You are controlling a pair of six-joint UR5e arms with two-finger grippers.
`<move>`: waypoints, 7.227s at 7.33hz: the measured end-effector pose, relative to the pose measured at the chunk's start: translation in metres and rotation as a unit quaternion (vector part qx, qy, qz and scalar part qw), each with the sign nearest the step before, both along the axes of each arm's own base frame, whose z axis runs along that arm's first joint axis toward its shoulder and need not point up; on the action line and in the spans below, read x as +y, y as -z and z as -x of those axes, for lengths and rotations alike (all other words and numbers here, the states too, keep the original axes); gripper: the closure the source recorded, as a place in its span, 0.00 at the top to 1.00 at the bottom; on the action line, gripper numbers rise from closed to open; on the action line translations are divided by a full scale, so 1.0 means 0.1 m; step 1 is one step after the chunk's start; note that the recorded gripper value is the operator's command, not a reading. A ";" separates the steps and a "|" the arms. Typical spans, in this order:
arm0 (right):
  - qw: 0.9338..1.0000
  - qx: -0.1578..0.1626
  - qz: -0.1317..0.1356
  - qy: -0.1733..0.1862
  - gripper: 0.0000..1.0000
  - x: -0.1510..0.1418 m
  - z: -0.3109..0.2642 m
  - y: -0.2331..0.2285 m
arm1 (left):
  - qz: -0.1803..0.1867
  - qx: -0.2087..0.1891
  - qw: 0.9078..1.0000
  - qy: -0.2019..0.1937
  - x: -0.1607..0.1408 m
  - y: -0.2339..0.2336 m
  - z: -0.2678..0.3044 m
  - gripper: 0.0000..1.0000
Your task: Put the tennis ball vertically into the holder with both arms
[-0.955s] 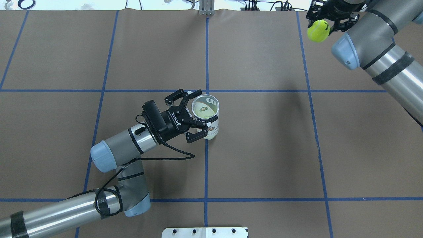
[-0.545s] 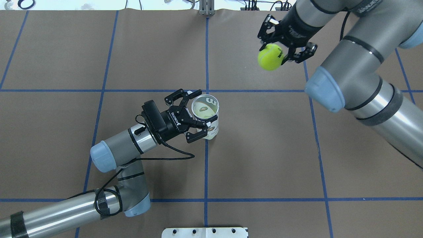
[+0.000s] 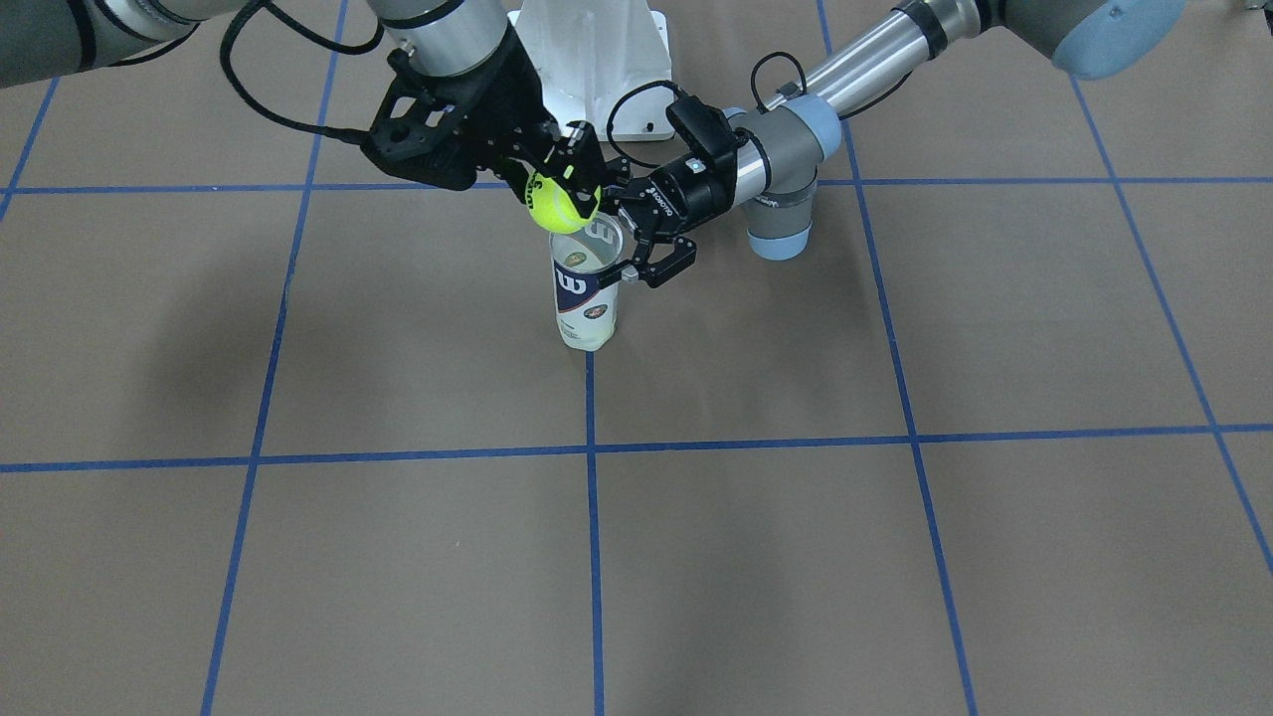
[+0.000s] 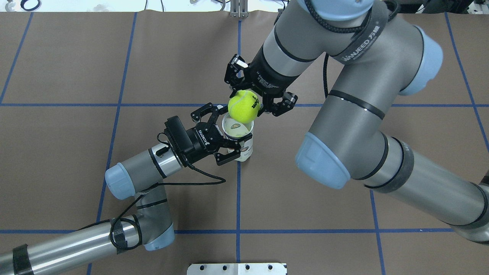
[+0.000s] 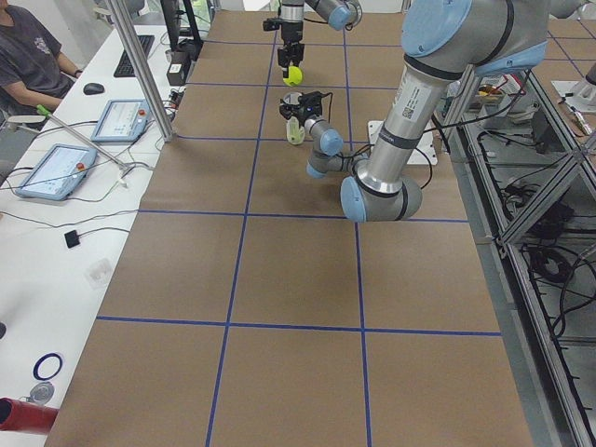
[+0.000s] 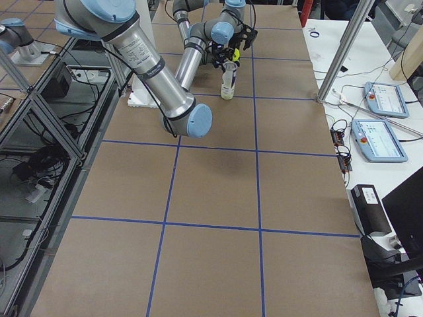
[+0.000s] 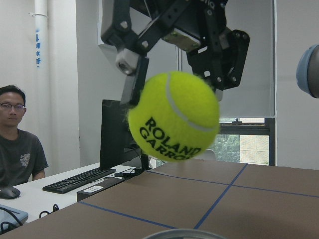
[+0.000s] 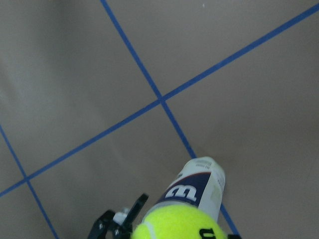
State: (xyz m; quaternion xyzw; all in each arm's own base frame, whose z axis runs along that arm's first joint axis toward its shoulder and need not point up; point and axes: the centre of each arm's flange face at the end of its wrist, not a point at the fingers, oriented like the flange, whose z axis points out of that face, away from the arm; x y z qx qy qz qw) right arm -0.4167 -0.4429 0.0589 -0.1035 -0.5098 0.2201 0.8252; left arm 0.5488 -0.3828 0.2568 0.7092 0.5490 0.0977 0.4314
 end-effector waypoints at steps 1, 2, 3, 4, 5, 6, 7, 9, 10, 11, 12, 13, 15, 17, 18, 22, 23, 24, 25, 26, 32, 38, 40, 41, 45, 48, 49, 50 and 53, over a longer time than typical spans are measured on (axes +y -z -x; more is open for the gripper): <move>1.000 0.003 -0.004 0.002 0.00 0.11 0.15 0.02 | 0.000 0.001 1.000 0.000 0.00 0.00 0.00 0.95; 1.000 0.009 -0.008 0.002 0.00 0.15 0.24 0.01 | 0.000 0.001 1.000 0.000 0.00 0.01 0.00 0.95; 1.000 0.013 -0.011 0.002 0.00 0.17 0.29 -0.01 | 0.000 0.001 1.000 0.000 0.00 0.00 0.00 0.95; 1.000 0.016 -0.013 0.002 0.00 0.16 0.31 -0.03 | 0.000 0.000 1.000 0.000 0.00 -0.01 0.01 0.95; 1.000 0.018 -0.014 0.001 0.00 0.15 0.32 -0.04 | 0.000 0.000 1.000 0.000 0.00 -0.01 0.01 0.95; 1.000 0.021 -0.015 0.001 0.00 0.13 0.33 -0.07 | 0.000 -0.001 1.000 0.000 0.00 -0.02 0.01 0.95; 1.000 0.024 -0.018 0.000 0.00 0.11 0.35 -0.09 | 0.000 -0.001 1.000 0.000 0.00 -0.02 0.01 0.95; 0.999 0.027 -0.021 0.000 0.00 0.08 0.35 -0.11 | 0.001 -0.001 1.000 0.000 0.00 -0.03 0.01 0.95; 0.999 0.028 -0.022 0.000 0.00 0.07 0.35 -0.12 | 0.001 -0.001 1.000 0.000 0.00 -0.03 0.01 0.95; 0.999 0.030 -0.022 -0.001 0.39 0.05 0.35 -0.13 | 0.001 -0.001 1.000 0.000 0.00 -0.03 0.01 0.95; 0.999 0.032 -0.020 -0.001 0.98 0.03 0.36 -0.15 | 0.001 -0.001 1.000 0.000 0.00 -0.03 0.01 0.95; 0.999 0.036 -0.017 -0.001 0.99 0.01 0.39 -0.17 | 0.001 -0.001 1.000 -0.001 0.00 -0.03 0.01 0.95; 0.999 0.037 -0.015 -0.002 0.99 -0.01 0.41 -0.17 | 0.002 0.000 1.000 0.001 0.00 -0.03 0.01 0.95; 0.999 0.036 -0.017 -0.004 0.99 -0.02 0.39 -0.16 | 0.003 0.000 1.000 0.002 0.00 -0.03 0.01 0.97; 0.999 0.035 -0.018 -0.008 0.99 -0.04 0.33 -0.17 | 0.003 0.001 1.000 0.002 0.00 -0.02 0.02 0.99; 0.998 0.044 -0.011 -0.033 0.99 -0.16 -0.04 -0.50 | 0.006 0.029 1.000 0.010 0.15 -0.11 0.51 0.99; 0.998 0.049 -0.011 -0.035 0.99 -0.20 -0.09 -0.57 | 0.013 0.027 0.999 0.018 0.25 -0.33 0.82 0.99; 0.998 0.054 -0.016 -0.036 0.99 -0.26 -0.16 -0.65 | 0.018 0.023 0.999 0.023 0.35 -0.53 1.14 0.99; 0.997 0.062 -0.023 -0.036 0.99 -0.35 -0.27 -0.77 | 0.025 0.020 0.999 0.032 0.42 -0.67 1.41 0.99; 0.996 0.073 -0.037 -0.032 0.99 -0.45 -0.42 -0.94 | 0.042 0.024 0.997 0.053 0.42 -0.74 1.60 0.98; 0.979 0.157 -0.128 0.002 0.99 -1.05 -1.47 -1.99 | 0.149 -0.033 0.974 0.169 -0.01 -0.97 1.75 0.80; 0.966 0.210 -0.147 0.038 0.99 -1.52 -2.05 -2.72 | 0.225 -0.407 0.850 0.249 -1.35 -1.96 2.62 0.86; 0.961 0.210 -0.159 0.085 0.99 -1.74 -2.46 -3.19 | 0.329 -0.500 0.781 0.179 -1.99 -2.18 3.23 0.88; 0.958 0.202 -0.169 0.112 0.99 -1.86 -2.74 -3.45 | 0.391 -0.516 0.748 0.148 -2.21 -2.20 3.45 0.88; 0.951 0.180 -0.191 0.165 0.99 -2.01 -3.69 -4.35 | 0.598 -0.396 0.694 -0.064 -2.24 -2.57 4.49 0.99; 0.954 0.159 -0.181 0.180 0.99 -1.81 -4.13 -4.98 | 0.701 -0.255 0.648 -0.154 -1.92 -2.90 5.29 1.00; 0.953 0.157 -0.179 0.189 0.99 -1.71 -4.17 -5.16 | 0.725 -0.219 0.633 -0.159 -1.84 -2.97 5.48 1.00; 0.953 0.157 -0.174 0.194 0.99 -1.62 -4.18 -5.28 | 0.740 -0.199 0.623 -0.159 -1.68 -3.07 5.63 1.00; 0.953 0.155 -0.166 0.201 0.99 -1.44 -4.21 -5.49 | 0.716 -0.231 0.638 -0.166 -1.33 -3.21 5.73 1.00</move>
